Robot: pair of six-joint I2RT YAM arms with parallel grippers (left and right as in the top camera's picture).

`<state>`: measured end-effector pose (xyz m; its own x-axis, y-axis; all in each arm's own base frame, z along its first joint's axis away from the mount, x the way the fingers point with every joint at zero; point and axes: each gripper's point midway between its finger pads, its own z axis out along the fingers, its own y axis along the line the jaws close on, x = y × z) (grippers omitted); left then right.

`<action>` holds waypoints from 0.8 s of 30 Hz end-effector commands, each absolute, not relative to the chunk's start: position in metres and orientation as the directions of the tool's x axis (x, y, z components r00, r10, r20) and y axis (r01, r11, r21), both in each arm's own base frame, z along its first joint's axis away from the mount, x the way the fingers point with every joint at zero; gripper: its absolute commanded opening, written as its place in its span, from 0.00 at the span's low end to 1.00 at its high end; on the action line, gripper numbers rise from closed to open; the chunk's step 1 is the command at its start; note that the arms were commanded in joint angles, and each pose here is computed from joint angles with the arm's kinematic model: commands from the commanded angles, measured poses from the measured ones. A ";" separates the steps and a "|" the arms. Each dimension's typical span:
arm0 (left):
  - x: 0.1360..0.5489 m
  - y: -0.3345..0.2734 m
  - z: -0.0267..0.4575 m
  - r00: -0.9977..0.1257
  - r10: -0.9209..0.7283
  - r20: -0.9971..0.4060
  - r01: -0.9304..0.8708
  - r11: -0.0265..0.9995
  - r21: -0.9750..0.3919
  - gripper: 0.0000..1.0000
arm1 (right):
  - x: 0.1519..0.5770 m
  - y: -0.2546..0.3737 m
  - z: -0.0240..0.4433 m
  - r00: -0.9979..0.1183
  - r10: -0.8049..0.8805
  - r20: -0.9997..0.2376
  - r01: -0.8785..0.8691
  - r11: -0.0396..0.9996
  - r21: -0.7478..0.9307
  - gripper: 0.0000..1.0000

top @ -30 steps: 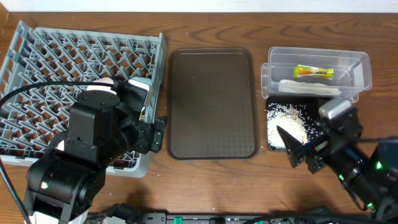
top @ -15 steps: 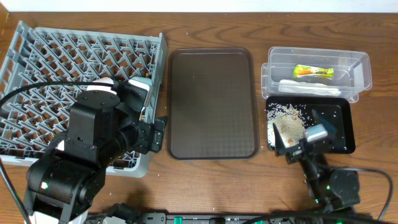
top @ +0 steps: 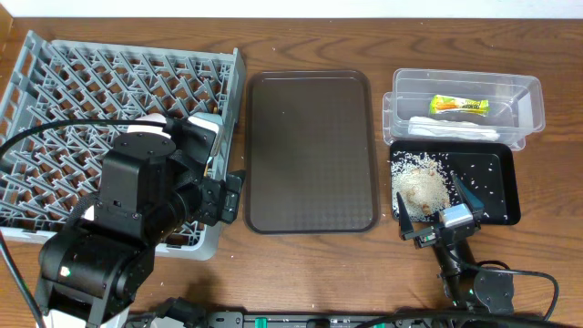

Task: Sort waste into correct bins and load items into the dishwasher

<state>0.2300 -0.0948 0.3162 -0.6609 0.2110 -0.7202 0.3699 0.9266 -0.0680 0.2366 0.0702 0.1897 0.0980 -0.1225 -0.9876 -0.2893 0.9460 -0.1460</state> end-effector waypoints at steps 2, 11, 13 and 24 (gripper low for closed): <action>0.228 -0.097 0.319 -0.662 0.197 -0.723 0.372 0.924 -0.088 0.91 | 0.237 0.067 0.181 0.066 -0.131 -0.989 -0.283 0.948 -0.144 0.99; 0.228 -0.097 0.319 -0.662 0.197 -0.723 0.371 0.924 -0.088 0.91 | 0.237 0.067 0.156 -0.032 -0.154 -0.987 -0.296 0.945 -0.138 0.99; 0.228 -0.097 0.319 -0.662 0.197 -0.723 0.371 0.924 -0.088 0.91 | 0.237 0.067 0.156 -0.032 -0.155 -0.987 -0.296 0.945 -0.138 0.99; 0.228 -0.097 0.319 -0.662 0.197 -0.723 0.371 0.924 -0.088 0.91 | 0.237 0.067 0.156 -0.032 -0.155 -0.987 -0.296 0.945 -0.138 0.99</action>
<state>0.2300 -0.0948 0.3163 -0.6605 0.2104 -0.7207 0.3697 0.9267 -0.0682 0.2370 0.0683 0.1573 -0.0293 -0.1545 -0.9876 -0.3000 0.9438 -0.1387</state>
